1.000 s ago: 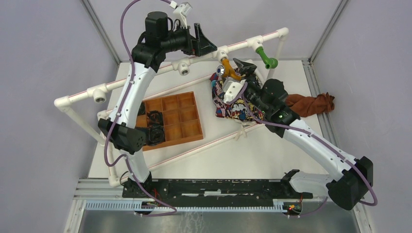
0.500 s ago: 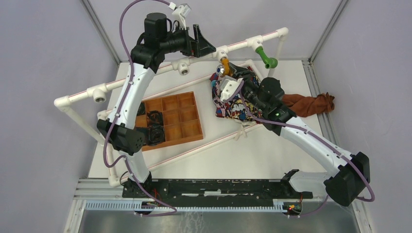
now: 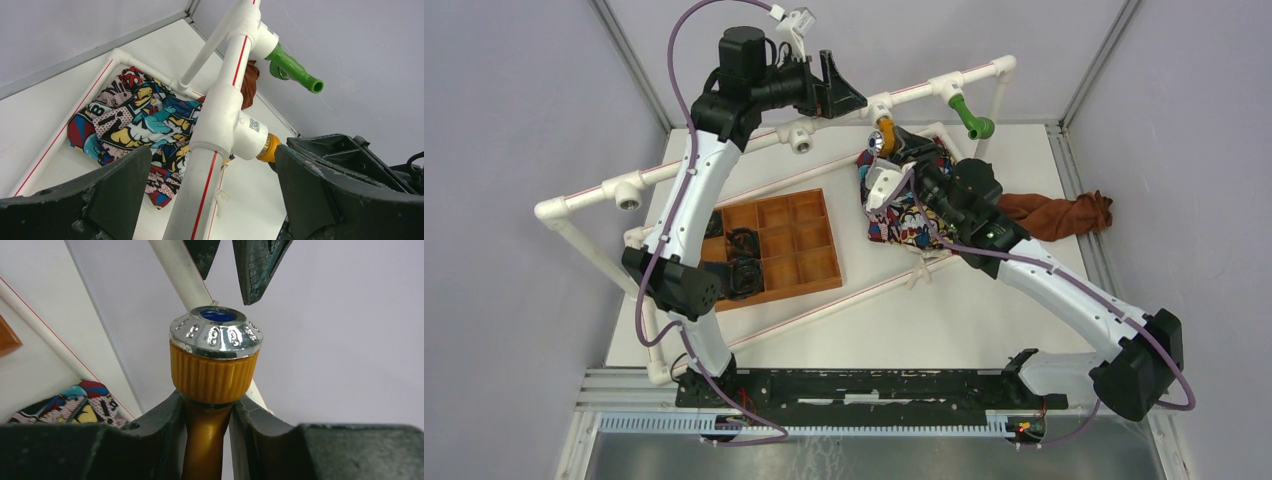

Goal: Install the water faucets
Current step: Adjust the water faucet.

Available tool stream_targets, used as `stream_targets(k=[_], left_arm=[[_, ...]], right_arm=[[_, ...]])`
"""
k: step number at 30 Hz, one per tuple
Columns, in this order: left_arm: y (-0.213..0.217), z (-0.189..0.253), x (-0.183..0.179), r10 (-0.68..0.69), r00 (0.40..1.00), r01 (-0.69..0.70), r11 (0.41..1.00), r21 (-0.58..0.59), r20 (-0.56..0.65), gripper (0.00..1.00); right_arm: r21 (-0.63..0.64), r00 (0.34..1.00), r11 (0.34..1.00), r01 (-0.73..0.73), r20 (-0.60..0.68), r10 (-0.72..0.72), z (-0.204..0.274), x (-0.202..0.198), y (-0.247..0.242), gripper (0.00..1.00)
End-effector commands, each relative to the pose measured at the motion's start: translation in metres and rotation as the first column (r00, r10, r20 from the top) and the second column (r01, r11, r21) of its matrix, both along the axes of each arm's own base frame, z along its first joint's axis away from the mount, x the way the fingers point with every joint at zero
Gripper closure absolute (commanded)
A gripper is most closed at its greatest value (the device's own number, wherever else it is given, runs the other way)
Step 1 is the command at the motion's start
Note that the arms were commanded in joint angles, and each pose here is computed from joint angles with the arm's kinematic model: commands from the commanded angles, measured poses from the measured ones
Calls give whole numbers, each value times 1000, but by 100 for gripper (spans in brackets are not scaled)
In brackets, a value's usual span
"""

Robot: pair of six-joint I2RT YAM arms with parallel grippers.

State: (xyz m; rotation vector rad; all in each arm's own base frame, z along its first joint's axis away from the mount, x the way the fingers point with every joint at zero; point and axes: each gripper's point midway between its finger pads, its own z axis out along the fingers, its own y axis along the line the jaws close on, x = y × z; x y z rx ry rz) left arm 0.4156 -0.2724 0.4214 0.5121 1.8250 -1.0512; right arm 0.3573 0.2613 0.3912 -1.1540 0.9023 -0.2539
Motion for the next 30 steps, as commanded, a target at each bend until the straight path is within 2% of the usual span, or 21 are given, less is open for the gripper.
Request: stream_targets(k=[1, 3, 6, 12, 21, 26, 30], left_arm=[[4, 16, -14, -26, 999, 26, 1000, -11, 36, 0], [4, 16, -15, -28, 999, 29, 1000, -12, 27, 0], [4, 15, -17, -33, 999, 34, 999, -15, 20, 0], [4, 16, -17, -31, 999, 32, 999, -16, 21, 0], [7, 21, -17, -16, 999, 17, 1000, -17, 32, 0], [12, 36, -17, 17, 997, -16, 1000, -24, 69, 0], [21, 58, -17, 75, 985, -69, 997, -44, 156, 0]], right_arm=[[-190, 984, 981, 33, 177, 1, 10, -6, 10, 100], [-294, 965, 953, 76, 264, 4, 1, -8, 9, 100], [-382, 931, 908, 173, 364, -24, -4, -9, 2, 100], [-447, 889, 853, 270, 455, -44, -9, -8, -5, 100], [-390, 905, 892, 229, 422, -48, -6, -20, -11, 100], [-279, 942, 946, 162, 329, -64, -10, -32, -19, 100], [-160, 975, 984, 77, 217, -41, -18, -46, -23, 100]])
